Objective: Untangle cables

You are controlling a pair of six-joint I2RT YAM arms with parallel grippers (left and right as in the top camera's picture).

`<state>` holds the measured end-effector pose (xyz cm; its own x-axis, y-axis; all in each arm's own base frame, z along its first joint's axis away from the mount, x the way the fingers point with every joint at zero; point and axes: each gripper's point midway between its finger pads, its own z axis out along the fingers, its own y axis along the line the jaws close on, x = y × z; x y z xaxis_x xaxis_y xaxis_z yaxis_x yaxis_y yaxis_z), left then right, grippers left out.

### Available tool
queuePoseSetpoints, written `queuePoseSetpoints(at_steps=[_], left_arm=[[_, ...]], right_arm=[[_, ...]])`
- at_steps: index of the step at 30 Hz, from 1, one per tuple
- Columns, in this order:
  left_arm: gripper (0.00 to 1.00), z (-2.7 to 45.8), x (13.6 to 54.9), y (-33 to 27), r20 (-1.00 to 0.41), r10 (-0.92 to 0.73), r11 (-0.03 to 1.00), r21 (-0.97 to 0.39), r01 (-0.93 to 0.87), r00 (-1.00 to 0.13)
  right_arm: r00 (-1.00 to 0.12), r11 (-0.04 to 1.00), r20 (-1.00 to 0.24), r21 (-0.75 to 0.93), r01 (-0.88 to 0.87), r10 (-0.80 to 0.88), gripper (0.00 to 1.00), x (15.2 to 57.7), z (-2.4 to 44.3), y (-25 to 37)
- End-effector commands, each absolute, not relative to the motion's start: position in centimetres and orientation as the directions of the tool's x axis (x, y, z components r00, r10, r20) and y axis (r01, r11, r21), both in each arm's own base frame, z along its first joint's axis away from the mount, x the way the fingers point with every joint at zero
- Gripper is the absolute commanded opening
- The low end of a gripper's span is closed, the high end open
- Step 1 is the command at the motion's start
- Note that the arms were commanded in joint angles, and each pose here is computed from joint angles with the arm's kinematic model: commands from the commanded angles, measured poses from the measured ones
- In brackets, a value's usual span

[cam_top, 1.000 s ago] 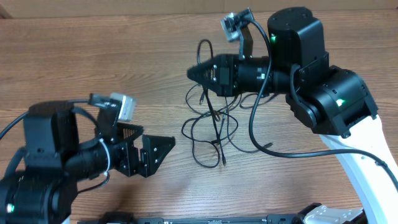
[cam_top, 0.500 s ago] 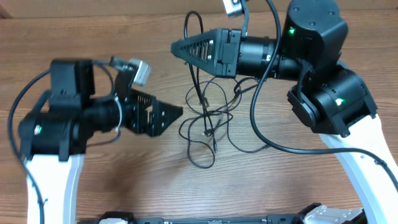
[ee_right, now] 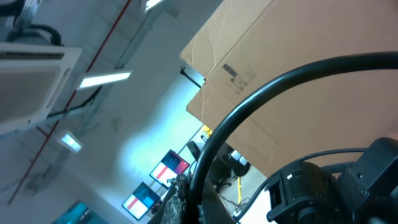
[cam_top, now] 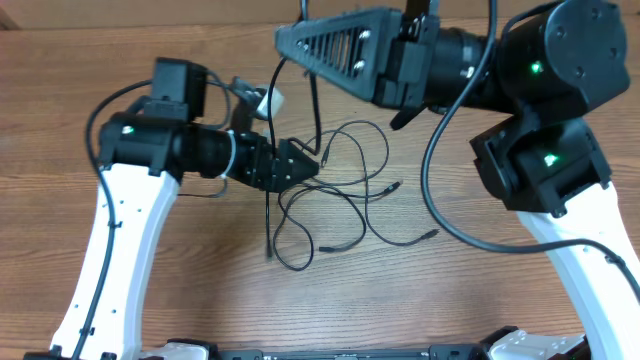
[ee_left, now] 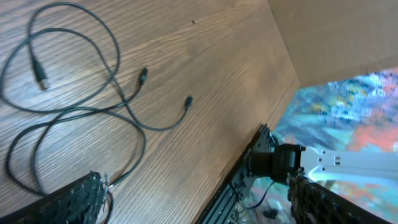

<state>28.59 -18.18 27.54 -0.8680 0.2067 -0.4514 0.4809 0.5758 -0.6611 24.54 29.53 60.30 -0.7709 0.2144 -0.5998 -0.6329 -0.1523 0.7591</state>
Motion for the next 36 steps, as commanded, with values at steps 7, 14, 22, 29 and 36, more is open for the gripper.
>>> queuePoseSetpoints(at_steps=[7, 14, 22, 29, 36], left_arm=[[0.91, 27.5, 29.1, -18.7, -0.490, 0.231, 0.554, -0.644, 0.528, -0.841], [1.00, 25.1, 30.8, -15.9, -0.371, 0.100, 0.755, -0.576, 0.313, -0.923], [1.00, 25.1, 30.9, -15.6, -0.368, 0.093, 0.756, -0.579, 0.306, -0.925], [1.00, 24.8, 30.4, -15.5, -0.344, 0.094, 0.763, -0.578, 0.290, -0.934], [1.00, 24.6, 30.5, -15.2, -0.343, 0.093, 0.777, -0.562, 0.284, -0.935]], right_arm=[[-0.777, -0.099, -0.586, 0.780, -0.618, 0.231, 0.04, 26.3, 60.0, 26.5], [-0.728, 0.129, -0.609, 0.787, -0.603, 0.314, 0.04, 31.6, 56.1, 22.4], [-0.608, 0.457, -0.614, 0.787, -0.415, 0.504, 0.04, 38.3, 51.3, 15.4], [-0.472, 0.577, -0.661, 0.746, -0.333, 0.583, 0.04, 41.7, 50.7, 12.6], [-0.423, 0.576, -0.686, 0.727, -0.373, 0.592, 0.04, 45.2, 51.0, 12.5]])
